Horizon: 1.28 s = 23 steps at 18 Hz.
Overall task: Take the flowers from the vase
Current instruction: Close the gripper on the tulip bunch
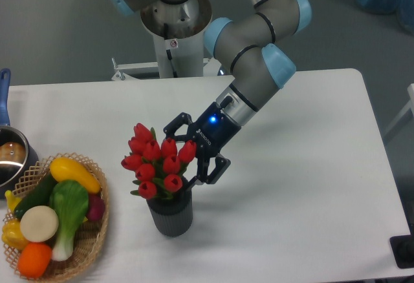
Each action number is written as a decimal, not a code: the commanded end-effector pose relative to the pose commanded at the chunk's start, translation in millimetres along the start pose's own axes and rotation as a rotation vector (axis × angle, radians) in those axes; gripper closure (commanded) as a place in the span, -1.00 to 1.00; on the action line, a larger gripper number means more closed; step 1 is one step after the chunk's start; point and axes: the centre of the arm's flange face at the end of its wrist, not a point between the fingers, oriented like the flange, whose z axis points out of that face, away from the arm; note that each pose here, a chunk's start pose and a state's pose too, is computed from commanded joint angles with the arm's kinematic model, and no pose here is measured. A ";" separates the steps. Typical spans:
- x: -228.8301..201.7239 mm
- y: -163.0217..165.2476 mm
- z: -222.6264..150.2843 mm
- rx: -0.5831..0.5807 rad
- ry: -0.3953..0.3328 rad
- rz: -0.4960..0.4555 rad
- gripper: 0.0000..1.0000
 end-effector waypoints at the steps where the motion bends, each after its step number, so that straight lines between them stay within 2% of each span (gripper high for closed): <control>1: -0.2 0.1 0.4 0.006 0.002 -0.001 -1.00; 17: -8.3 -4.1 11.3 0.053 0.023 0.006 -0.99; 23: -8.2 -3.8 12.5 0.053 0.025 0.007 -0.82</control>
